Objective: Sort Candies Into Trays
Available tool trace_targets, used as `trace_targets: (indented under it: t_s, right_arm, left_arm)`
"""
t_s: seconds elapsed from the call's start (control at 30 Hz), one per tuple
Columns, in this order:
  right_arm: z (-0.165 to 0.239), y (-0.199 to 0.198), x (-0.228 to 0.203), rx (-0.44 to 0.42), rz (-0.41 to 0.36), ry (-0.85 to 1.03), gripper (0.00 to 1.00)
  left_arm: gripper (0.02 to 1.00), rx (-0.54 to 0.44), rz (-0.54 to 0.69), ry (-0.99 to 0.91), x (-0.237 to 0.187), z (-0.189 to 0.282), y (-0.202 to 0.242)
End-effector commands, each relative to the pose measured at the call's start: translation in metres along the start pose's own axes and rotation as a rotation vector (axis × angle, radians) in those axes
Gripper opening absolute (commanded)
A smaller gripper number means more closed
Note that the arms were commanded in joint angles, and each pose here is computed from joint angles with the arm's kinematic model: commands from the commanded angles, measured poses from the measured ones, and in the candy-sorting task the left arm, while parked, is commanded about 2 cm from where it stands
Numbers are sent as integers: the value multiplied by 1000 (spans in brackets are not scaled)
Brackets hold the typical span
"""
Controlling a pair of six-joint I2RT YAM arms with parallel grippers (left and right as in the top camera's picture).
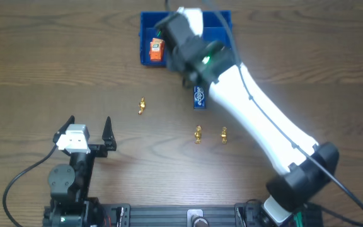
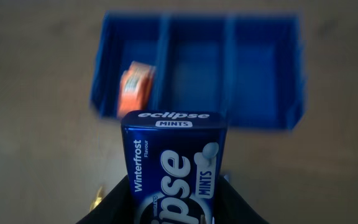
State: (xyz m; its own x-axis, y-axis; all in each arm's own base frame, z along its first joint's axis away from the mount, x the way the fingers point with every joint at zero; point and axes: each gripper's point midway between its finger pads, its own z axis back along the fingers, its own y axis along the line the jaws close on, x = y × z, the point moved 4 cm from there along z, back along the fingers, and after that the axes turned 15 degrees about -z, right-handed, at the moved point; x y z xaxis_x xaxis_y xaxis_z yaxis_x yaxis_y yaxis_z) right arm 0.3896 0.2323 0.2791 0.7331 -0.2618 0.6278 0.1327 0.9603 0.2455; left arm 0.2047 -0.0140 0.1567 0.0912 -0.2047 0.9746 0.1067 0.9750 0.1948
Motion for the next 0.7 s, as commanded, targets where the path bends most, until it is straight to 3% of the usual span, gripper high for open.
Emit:
trace_targets:
  t_s: [0.03,0.13,0.33,0.7]
  right_arm:
    - [-61,-6,41,-42,67,-75,187]
    - [-95,-1,43,-6,60,-72,187]
    - [-148,0,27,-21,63,-59,187]
    - [-171,0,23,-19,55,-69,218]
  left_arm:
    - [998,-23,-11,45,-14,-1,-4]
    - [998,-23,-11,45,-14,-1,-4]
    - [998,-23,-11,45,-14,-1,-4]
    - [998,-23,-11,45,-14,-1,-4]
